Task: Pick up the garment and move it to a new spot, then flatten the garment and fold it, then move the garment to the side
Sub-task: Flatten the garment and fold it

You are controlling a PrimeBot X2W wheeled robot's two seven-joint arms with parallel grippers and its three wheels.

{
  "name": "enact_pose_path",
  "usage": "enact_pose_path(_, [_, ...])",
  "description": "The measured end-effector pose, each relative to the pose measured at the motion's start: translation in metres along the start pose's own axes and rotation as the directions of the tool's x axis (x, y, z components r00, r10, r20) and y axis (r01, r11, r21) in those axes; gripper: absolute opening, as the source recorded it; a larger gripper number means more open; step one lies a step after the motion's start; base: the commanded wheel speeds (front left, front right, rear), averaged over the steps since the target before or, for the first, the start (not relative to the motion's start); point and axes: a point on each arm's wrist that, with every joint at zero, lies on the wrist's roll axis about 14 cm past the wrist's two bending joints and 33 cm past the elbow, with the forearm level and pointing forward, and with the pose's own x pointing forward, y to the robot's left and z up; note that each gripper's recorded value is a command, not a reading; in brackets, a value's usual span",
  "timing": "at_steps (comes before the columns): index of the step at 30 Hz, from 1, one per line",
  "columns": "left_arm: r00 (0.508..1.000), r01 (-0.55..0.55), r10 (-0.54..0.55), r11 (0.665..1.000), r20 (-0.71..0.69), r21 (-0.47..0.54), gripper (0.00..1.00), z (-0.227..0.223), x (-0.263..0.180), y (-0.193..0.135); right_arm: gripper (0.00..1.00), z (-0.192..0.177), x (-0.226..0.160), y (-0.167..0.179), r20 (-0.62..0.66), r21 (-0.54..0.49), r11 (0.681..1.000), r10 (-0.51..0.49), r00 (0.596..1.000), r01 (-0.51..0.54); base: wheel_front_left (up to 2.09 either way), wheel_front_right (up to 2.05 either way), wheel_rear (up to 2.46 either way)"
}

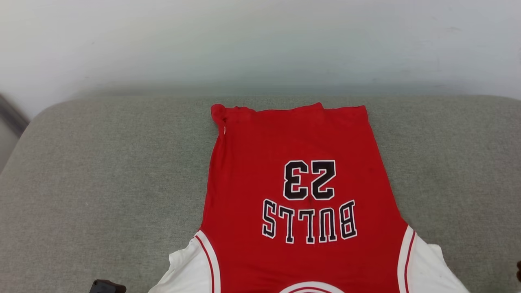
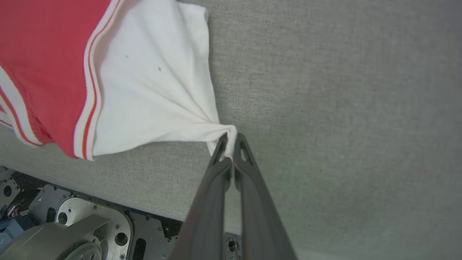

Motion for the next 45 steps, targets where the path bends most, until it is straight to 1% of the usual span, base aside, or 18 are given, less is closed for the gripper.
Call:
enact_pose_path(2, [1.000, 0.004, -0.004, 1.000, -0.008, 0.006, 0.00, -0.002, -0.001, -0.001, 0.00, -0.011, -0.002, 0.001, -0.031, 0.022, 1.000, -0.005, 0.999, 0.005, 0.00, 0.00, 0.00])
enact_pose_path(4, [1.000, 0.013, -0.013, 1.000, -0.016, 0.005, 0.00, -0.003, -0.001, -0.003, 0.00, -0.017, -0.003, 0.002, -0.058, 0.015, 1.000, -0.012, 0.998, 0.013, 0.00, 0.00, 0.00])
enact_pose_path(7, [0.999, 0.030, -0.031, 0.999, -0.011, -0.012, 0.00, -0.001, 0.001, -0.009, 0.00, -0.017, -0.001, 0.009, -0.068, 0.036, 0.999, 0.003, 0.998, 0.000, 0.00, 0.00, 0.00])
enact_pose_path(9, [0.999, 0.037, -0.037, 0.999, -0.002, -0.013, 0.00, 0.003, 0.001, -0.010, 1.00, -0.009, 0.000, 0.008, -0.046, 0.035, 0.999, -0.004, 0.999, 0.006, 0.00, 0.00, 0.00])
enact_pose_path(11, [0.998, 0.062, -0.062, 0.998, 0.003, -0.015, 0.00, 0.008, 0.001, -0.014, 1.00, 0.000, 0.001, 0.009, -0.032, 0.031, 1.000, -0.002, 0.999, 0.003, 0.00, 0.00, 0.00])
enact_pose_path(13, [0.993, 0.117, -0.118, 0.992, -0.012, -0.036, 0.00, 0.009, -0.001, -0.026, 1.00, 0.013, 0.003, 0.008, -0.009, 0.044, 0.999, 0.005, 1.000, -0.004, 0.00, 0.00, 0.00])
enact_pose_path(16, [0.989, 0.144, -0.145, 0.988, -0.002, -0.055, 0.00, 0.018, -0.005, -0.032, 1.00, 0.040, 0.006, 0.004, 0.021, -0.009, 1.000, 0.002, 1.000, -0.002, 0.00, 0.00, 0.00])
enact_pose_path(19, [0.986, 0.165, -0.165, 0.985, 0.002, -0.048, 0.00, 0.029, -0.006, -0.036, 1.00, 0.065, 0.015, 0.011, 0.013, -0.027, 0.999, 0.042, 0.999, -0.042, 0.00, 0.00, 0.00])
enact_pose_path(23, [0.972, 0.227, -0.229, 0.973, -0.052, -0.046, 0.00, 0.030, -0.009, -0.051, 1.00, 0.122, 0.028, 0.014, 0.039, -0.110, 0.992, 0.062, 0.997, -0.058, 0.00, 0.00, 0.00])
enact_pose_path(27, [0.969, 0.241, -0.241, 0.970, -0.042, -0.022, 0.00, 0.048, -0.004, -0.053, 1.00, 0.171, 0.053, 0.020, 0.032, -0.149, 0.986, 0.084, 0.996, -0.079, 0.00, 0.00, 0.00])
enact_pose_path(29, [0.966, 0.251, -0.252, 0.968, -0.053, -0.024, 0.00, 0.050, -0.002, -0.056, 1.00, 0.190, 0.070, 0.020, 0.003, -0.155, 0.985, 0.079, 0.997, -0.078, 0.00, 0.00, 0.00])
enact_pose_path(32, [0.963, 0.262, -0.263, 0.965, -0.052, -0.024, 0.00, 0.058, 0.002, -0.060, 1.00, 0.207, 0.100, 0.020, -0.075, -0.139, 0.987, 0.069, 0.995, -0.079, 0.00, 0.00, 0.00])
enact_pose_path(34, [0.962, 0.265, -0.266, 0.964, -0.062, -0.015, 0.00, 0.061, 0.005, -0.061, 1.00, 0.216, 0.123, 0.026, -0.116, -0.085, 0.991, 0.090, 0.989, -0.100, 0.00, 0.00, 0.00])
enact_pose_path(35, [0.962, 0.263, -0.263, 0.965, -0.076, -0.005, 0.00, 0.059, 0.005, -0.060, 1.00, 0.218, 0.134, 0.028, -0.148, -0.079, 0.992, 0.084, 0.985, -0.096, 0.00, 0.00, 0.00])
enact_pose_path(37, [0.961, 0.261, -0.260, 0.965, -0.089, -0.004, 0.00, 0.059, 0.007, -0.060, 1.00, 0.225, 0.153, 0.028, -0.194, -0.112, 0.992, 0.040, 0.980, -0.063, 0.00, 0.00, 0.00])
enact_pose_path(39, [0.963, 0.254, -0.254, 0.967, -0.092, -0.012, 0.00, 0.060, 0.010, -0.060, 1.00, 0.238, 0.170, 0.025, -0.204, -0.134, 0.990, 0.004, 0.979, -0.032, 0.00, 0.00, 0.00])
enact_pose_path(45, [0.968, 0.218, -0.222, 0.975, -0.115, -0.046, 0.00, 0.055, 0.017, -0.054, 1.00, 0.249, 0.219, 0.041, -0.273, -0.131, 0.991, -0.001, 0.962, -0.037, 0.00, 0.00, 0.00])
